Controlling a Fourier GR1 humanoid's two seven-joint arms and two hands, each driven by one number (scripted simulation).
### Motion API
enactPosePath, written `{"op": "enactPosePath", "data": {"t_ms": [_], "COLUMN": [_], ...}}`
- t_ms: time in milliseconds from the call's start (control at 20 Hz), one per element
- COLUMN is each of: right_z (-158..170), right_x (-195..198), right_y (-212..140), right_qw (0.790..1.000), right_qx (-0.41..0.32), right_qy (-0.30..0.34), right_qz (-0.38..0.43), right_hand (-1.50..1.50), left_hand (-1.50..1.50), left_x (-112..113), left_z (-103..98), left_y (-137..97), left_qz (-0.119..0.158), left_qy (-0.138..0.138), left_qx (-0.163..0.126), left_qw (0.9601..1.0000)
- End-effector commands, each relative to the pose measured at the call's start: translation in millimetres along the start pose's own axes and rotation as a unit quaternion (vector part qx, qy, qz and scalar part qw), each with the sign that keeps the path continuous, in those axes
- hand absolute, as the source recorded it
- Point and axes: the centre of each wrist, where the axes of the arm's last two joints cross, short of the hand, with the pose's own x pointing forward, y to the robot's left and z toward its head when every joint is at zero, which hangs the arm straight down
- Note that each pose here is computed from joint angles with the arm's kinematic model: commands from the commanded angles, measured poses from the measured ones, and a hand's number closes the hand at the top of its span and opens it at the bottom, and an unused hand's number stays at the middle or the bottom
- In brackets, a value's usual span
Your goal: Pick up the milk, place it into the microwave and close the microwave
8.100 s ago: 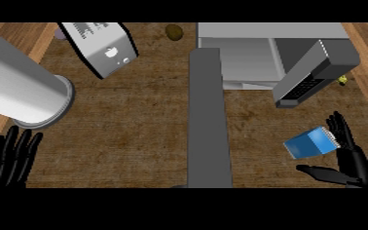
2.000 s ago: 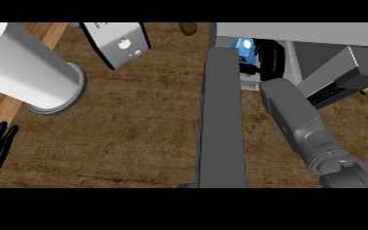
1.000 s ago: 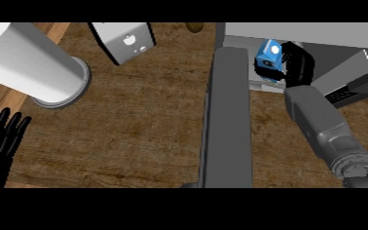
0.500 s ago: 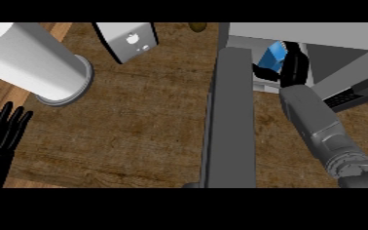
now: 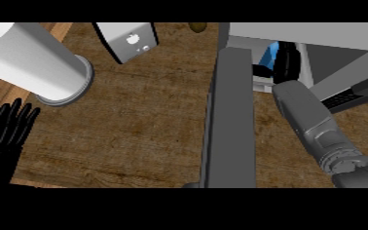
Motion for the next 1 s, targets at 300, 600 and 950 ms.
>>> {"op": "enactPosePath", "data": {"t_ms": [300,600,950], "right_z": [14,17,17], "right_x": [8,5,-13], "right_y": [14,15,3], "right_qw": [1.000,0.999,0.997], "right_qx": [0.010,0.012,0.041], "right_qy": [-0.002,0.000,0.001], "right_qz": [-0.003,-0.038,-0.063], "right_hand": [-1.50,-1.50,-1.50], "left_hand": [-1.50,-1.50,-1.50], "left_x": [4,-9,-4], "left_z": [0,10,30], "left_y": [10,0,-5], "left_qz": [-0.010,0.000,-0.003], "left_qy": [-0.006,-0.003,-0.008], "left_qx": [0.004,0.011,0.015], "left_qw": [0.9999,0.9999,0.9998]}}
